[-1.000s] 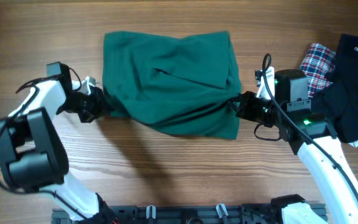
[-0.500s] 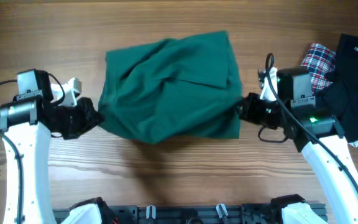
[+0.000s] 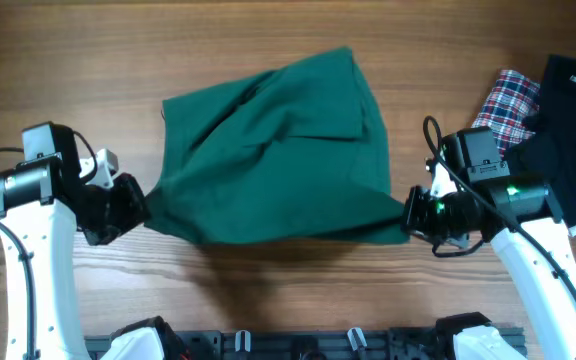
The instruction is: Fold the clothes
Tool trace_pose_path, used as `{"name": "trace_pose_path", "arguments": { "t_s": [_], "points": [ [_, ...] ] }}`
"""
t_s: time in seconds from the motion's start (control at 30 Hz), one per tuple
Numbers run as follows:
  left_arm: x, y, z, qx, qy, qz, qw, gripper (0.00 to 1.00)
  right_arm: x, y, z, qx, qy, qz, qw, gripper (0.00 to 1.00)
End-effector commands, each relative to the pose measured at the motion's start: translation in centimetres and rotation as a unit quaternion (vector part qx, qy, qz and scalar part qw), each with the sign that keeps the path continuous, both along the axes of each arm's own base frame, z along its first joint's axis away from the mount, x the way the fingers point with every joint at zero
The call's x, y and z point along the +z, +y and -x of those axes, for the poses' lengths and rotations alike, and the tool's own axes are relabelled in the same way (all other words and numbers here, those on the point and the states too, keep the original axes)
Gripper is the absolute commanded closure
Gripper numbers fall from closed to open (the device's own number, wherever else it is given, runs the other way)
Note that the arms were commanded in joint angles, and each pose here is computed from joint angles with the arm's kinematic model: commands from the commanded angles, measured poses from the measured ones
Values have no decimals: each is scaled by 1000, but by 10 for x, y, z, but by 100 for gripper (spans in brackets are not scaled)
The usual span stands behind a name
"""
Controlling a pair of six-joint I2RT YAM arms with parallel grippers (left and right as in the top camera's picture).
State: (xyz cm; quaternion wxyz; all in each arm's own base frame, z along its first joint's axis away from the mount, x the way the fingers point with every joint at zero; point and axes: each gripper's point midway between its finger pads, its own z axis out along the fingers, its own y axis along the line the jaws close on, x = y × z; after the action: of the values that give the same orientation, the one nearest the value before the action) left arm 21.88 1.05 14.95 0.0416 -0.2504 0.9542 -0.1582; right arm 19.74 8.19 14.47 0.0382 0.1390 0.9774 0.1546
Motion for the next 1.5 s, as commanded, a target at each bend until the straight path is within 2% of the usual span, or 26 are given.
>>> {"name": "trace_pose_path", "arguments": {
  "t_s": [0.0,0.1,0.13,0.17,0.2,0.23,0.27,0.3,0.43,0.53,0.6,0.67,0.73,0.83,0.97,1.13,1.27,1.47],
  "points": [
    [0,9,7,21,9,-11,1000,96,4,-11,15,-1,22,27,999,96],
    [0,9,7,23,10,-10,1000,96,3,-13,23,0,39,31,999,93],
    [0,9,8,23,11,-10,1000,93,3,-13,24,1,41,31,999,87],
    [0,9,8,23,13,-9,1000,83,3,-13,24,1,41,31,999,72],
    [0,8,10,23,16,-8,1000,66,3,-13,24,1,40,31,999,41],
    [0,8,11,23,17,-6,1000,62,3,-13,23,0,39,31,999,22],
    [0,7,11,23,19,-3,1000,54,3,-14,22,0,37,34,999,14],
    [0,6,12,23,20,-1,1000,39,3,-15,21,-2,34,38,999,11],
    [0,5,13,23,21,1,1000,33,4,-13,4,-3,-1,34,999,1],
    [3,2,5,22,2,14,1000,32,9,-9,-17,-3,-46,26,999,0],
    [9,-4,-15,17,-45,38,998,33,17,-4,-42,-4,-99,13,995,0],
    [16,-3,-37,20,-93,45,994,40,30,15,-69,36,-162,-28,986,0],
    [18,2,-54,29,-121,38,992,44,36,34,-87,70,-193,-71,976,1],
    [15,7,-83,25,-154,30,987,45,14,41,-121,72,-196,-76,975,1],
    [-6,-4,-113,-2,-159,36,987,43,-19,50,-161,74,-196,-82,974,1],
    [-59,-35,-151,-55,-144,47,987,43,-31,60,-207,79,-237,-91,964,0],
    [-94,-52,-166,-77,-131,53,987,44,-48,62,-221,93,-245,-86,961,1],
    [-110,-62,-177,-93,-138,51,985,43,-82,62,-235,98,-236,-73,964,0]
  ]
}}
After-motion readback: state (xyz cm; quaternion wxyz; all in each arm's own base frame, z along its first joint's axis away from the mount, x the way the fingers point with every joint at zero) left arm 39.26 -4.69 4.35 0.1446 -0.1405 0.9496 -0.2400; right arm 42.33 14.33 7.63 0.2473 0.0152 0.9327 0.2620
